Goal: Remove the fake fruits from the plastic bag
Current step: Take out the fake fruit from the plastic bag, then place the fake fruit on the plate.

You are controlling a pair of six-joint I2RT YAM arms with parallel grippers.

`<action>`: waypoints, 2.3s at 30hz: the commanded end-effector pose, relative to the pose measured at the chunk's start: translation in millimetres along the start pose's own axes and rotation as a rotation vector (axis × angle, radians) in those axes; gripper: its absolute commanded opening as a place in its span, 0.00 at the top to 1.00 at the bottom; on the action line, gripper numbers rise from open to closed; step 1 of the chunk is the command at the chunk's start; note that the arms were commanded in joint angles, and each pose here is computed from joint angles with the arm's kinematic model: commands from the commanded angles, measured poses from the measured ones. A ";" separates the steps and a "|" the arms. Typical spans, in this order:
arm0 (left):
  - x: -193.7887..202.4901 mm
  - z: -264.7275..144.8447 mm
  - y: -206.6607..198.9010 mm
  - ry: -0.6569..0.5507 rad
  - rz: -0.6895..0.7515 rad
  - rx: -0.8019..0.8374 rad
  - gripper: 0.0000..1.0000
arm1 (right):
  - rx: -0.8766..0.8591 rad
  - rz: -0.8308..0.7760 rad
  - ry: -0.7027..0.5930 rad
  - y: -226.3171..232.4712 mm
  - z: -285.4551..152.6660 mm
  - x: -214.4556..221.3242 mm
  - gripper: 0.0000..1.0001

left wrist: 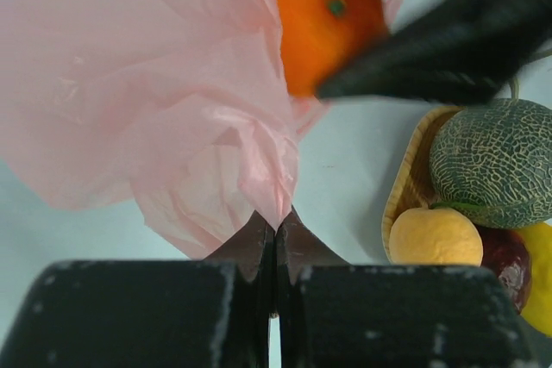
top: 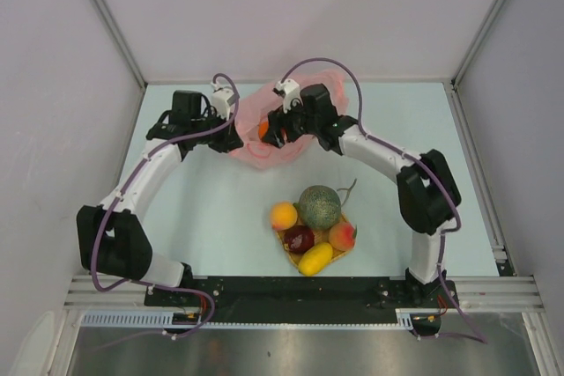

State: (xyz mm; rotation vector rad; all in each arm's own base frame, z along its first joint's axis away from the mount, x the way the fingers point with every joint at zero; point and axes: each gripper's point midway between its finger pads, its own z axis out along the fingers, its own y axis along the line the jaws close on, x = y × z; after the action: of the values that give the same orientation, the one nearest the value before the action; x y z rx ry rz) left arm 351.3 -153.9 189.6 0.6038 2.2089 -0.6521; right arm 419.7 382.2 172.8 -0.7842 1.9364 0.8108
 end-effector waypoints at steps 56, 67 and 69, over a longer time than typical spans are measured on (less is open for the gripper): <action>16.7 -73.6 -38.6 -0.225 -0.004 -0.001 1.00 | -0.479 -1.178 0.420 160.5 -226.9 173.7 0.82; 20.3 -73.7 -36.7 -0.227 -0.012 -0.003 1.00 | -0.462 -1.195 0.425 156.3 -221.1 182.1 0.78; 20.9 -73.1 -36.9 -0.227 -0.011 -0.002 1.00 | -0.467 -1.194 0.432 155.9 -222.0 185.1 0.77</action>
State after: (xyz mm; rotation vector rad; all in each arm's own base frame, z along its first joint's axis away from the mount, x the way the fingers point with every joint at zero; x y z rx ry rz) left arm 279.2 -129.6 215.8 0.4878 2.0576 -0.6640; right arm 113.5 258.6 133.0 -2.2403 1.2295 0.3355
